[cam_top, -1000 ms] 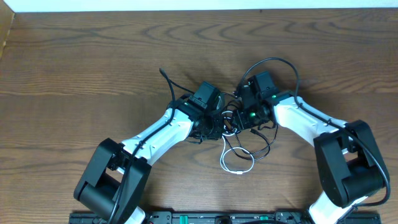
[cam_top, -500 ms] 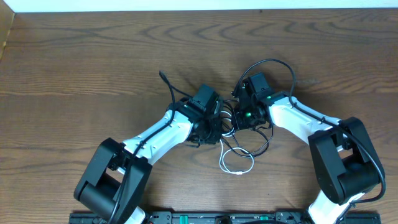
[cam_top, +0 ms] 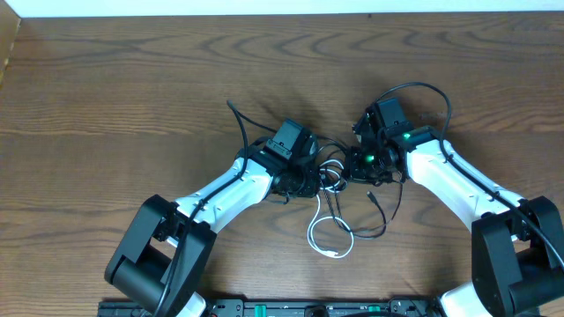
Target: Untangle cables
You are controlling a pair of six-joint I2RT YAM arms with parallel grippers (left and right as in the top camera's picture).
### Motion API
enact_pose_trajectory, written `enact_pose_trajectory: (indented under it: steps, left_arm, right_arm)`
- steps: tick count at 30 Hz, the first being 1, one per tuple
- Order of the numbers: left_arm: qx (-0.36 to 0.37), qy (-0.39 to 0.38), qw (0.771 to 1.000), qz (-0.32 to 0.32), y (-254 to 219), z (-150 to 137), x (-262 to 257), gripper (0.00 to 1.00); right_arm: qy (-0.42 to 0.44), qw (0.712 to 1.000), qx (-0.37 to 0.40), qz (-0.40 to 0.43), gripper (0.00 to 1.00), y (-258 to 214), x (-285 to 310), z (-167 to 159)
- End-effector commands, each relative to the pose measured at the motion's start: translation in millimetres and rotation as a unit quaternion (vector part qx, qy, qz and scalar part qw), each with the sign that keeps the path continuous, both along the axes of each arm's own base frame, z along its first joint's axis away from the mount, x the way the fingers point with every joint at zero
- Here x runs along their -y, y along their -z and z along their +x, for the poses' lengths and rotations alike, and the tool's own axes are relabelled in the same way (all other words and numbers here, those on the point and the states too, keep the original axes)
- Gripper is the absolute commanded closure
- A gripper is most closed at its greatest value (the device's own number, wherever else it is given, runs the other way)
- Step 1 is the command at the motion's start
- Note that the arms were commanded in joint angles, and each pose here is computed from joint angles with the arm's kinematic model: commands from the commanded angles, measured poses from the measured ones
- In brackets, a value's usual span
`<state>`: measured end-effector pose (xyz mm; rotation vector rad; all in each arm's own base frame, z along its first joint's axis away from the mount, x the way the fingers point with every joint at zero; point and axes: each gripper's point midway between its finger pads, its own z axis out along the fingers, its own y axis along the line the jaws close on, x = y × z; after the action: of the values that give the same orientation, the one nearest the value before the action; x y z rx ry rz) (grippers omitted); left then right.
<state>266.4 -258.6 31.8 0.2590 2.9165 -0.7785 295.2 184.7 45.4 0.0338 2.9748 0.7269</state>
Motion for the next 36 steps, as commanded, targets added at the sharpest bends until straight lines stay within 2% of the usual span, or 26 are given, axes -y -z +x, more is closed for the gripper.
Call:
enact_pose_trajectory:
  steps: [1, 9, 10, 11, 17, 21, 25, 29, 33, 36]
  left_arm:
    - [-0.009, 0.017, 0.999, -0.042, -7.0, -4.6, 14.0, 0.83]
    - [-0.011, 0.016, 0.999, -0.041, -6.6, -5.3, 13.6, 0.83]
    - [-0.012, 0.016, 0.999, -0.04, -6.3, -5.8, 13.2, 0.83]
    - [-0.013, 0.016, 0.999, -0.039, -6.1, -6.3, 12.8, 0.78]
    - [-0.027, 0.024, 0.999, -0.024, 3.0, -19.8, 10.8, 0.77]
    - [-0.015, 0.034, 0.999, 0.002, 15.0, -30.5, 11.3, 0.74]
    - [-0.007, 0.034, 0.999, -0.011, 12.5, -31.7, 23.6, 0.72]
    - [-0.006, -0.008, 1.0, -0.002, 13.9, -23.8, 21.1, 0.72]
    - [-0.033, -0.101, 0.994, 0.01, 16.5, -16.1, 15.1, 0.71]
    - [-0.047, -0.136, 0.99, 0.009, 17.0, -14.6, 14.0, 0.69]
  right_arm:
    - [0.008, 0.999, -0.028, 0.024, 0.99, -3.6, -8.7, -10.4]
    - [0.033, 0.998, -0.058, 0.017, 0.99, -1.4, -5.3, -17.9]
    - [0.035, 0.998, -0.058, 0.009, 0.99, -0.1, -3.1, -18.5]
    - [0.037, 0.998, -0.058, -0.003, 0.99, 2.0, 0.4, -19.1]
    - [0.043, 0.994, -0.053, -0.086, 0.99, 13.5, 22.5, -24.7]
    - [0.036, 0.993, -0.048, -0.101, 0.99, 14.9, 21.9, -27.3]
    - [0.028, 0.993, -0.05, -0.104, 0.99, 15.3, 18.6, -31.6]
    - [0.026, 0.992, -0.059, -0.108, 0.99, 15.8, 20.0, -36.3]
    - [0.026, 0.992, -0.062, -0.11, 0.99, 16.0, 20.9, -37.8]
    - [0.026, 0.992, -0.062, -0.11, 0.99, 16.0, 20.7, -37.9]
